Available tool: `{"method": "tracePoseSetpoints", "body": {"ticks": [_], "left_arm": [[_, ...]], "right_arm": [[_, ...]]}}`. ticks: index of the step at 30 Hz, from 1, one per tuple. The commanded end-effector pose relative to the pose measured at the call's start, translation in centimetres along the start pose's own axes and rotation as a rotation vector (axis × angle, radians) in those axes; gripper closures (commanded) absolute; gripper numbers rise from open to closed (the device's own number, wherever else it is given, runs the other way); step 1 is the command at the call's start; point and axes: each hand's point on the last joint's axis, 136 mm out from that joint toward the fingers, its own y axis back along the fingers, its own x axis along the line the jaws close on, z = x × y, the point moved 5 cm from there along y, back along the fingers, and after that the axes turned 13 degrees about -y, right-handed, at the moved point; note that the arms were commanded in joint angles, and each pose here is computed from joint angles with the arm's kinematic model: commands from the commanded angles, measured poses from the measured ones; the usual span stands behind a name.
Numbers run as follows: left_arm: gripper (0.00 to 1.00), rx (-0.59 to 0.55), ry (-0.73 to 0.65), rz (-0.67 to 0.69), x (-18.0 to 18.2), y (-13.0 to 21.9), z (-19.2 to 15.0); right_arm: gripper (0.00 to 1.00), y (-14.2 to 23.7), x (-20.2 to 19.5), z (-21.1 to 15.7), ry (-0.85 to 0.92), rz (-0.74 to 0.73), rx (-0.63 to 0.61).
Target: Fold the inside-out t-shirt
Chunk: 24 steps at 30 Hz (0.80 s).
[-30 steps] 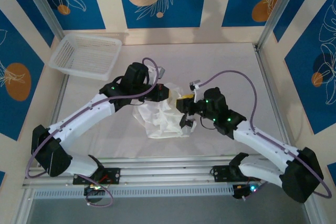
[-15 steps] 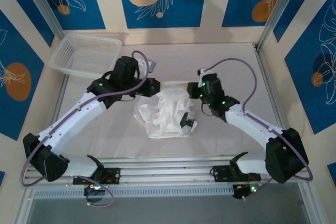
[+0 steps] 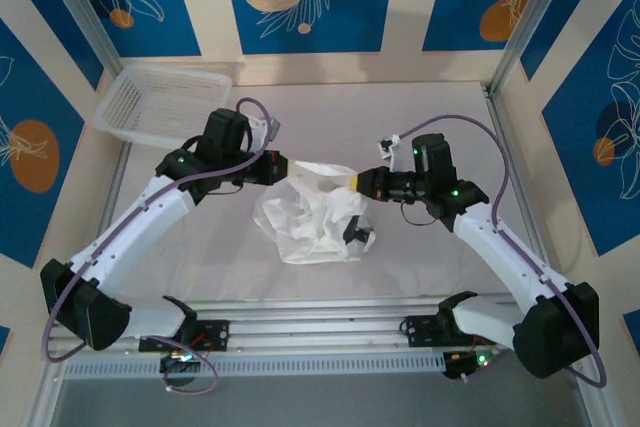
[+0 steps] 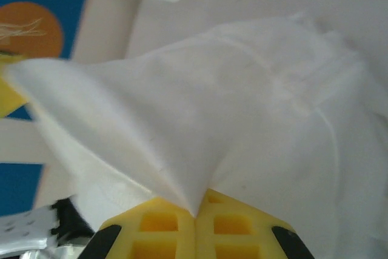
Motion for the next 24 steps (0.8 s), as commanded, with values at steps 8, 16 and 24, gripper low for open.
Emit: {"method": "tracePoseSetpoints", "body": {"ticks": [8,16,24], "left_arm": [[0.66,-0.024,0.000,0.121,2.6,0.4,-2.3],[0.68,-0.222,-0.079,-0.260,-5.0,3.4,-2.0],[0.50,-0.135,-0.239,-0.163,-7.3,-3.7,-2.9]], "right_arm": [[0.98,-1.4,3.6,1.2,0.090,0.088,-0.097],[0.98,-2.2,1.8,2.3,-0.016,-0.054,-0.142],[0.96,-2.5,2.4,2.5,-0.069,-0.070,-0.127]]}}
